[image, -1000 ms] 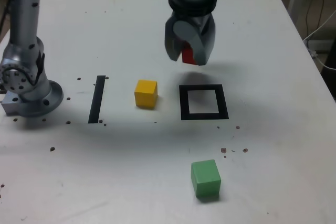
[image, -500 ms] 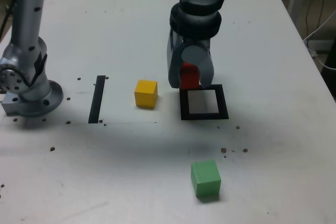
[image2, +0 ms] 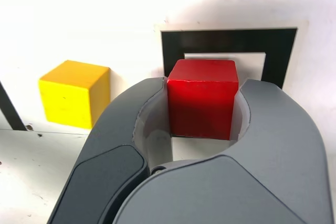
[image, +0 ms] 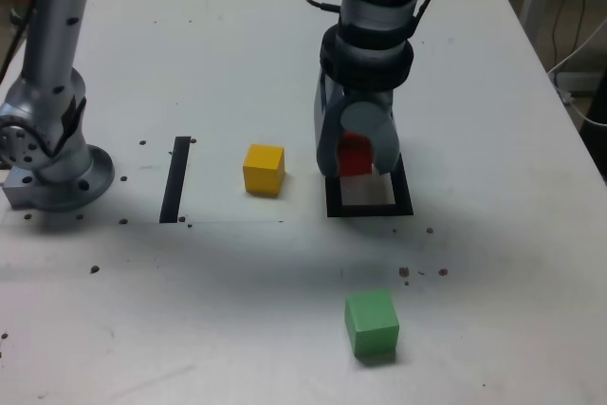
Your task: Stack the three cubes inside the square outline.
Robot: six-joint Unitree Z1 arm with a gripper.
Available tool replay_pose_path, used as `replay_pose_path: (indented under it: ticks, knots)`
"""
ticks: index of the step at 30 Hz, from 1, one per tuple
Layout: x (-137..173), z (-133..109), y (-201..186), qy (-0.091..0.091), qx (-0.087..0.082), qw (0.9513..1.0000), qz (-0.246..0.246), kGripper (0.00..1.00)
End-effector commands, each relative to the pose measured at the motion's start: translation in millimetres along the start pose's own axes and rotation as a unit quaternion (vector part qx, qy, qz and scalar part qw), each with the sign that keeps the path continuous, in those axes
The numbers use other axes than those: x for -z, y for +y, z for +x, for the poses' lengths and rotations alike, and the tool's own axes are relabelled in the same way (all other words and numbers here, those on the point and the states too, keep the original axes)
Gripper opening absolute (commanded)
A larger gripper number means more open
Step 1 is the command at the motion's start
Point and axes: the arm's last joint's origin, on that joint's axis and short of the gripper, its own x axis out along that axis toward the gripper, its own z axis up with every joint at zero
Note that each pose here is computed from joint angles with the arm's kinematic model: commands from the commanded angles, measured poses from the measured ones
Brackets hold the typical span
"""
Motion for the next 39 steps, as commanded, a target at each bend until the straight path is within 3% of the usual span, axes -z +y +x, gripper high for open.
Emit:
replay_pose_path:
  ticks: [1, 7, 12, 16, 21, 24, 32, 39]
  knots:
    - [-2, 3, -3, -0.001, 0.002, 1.0000, 0.002, 0.16]
    - [-7, 7, -6, -0.010, 0.003, 0.9999, 0.002, 0.17]
    - [-12, 11, -7, -0.014, 0.003, 0.9999, 0.002, 0.26]
    - [-14, 12, -7, -0.013, 0.003, 0.9999, 0.001, 0.48]
    - [-12, 10, -7, -0.005, 0.001, 1.0000, -0.003, 0.87]
    - [-8, 6, -7, -0.001, -0.006, 1.0000, -0.005, 0.98]
    - [5, -11, -5, 0.003, -0.025, 0.9997, -0.006, 0.99]
    - [37, -44, 4, -0.012, -0.035, 0.9992, 0.015, 1.00]
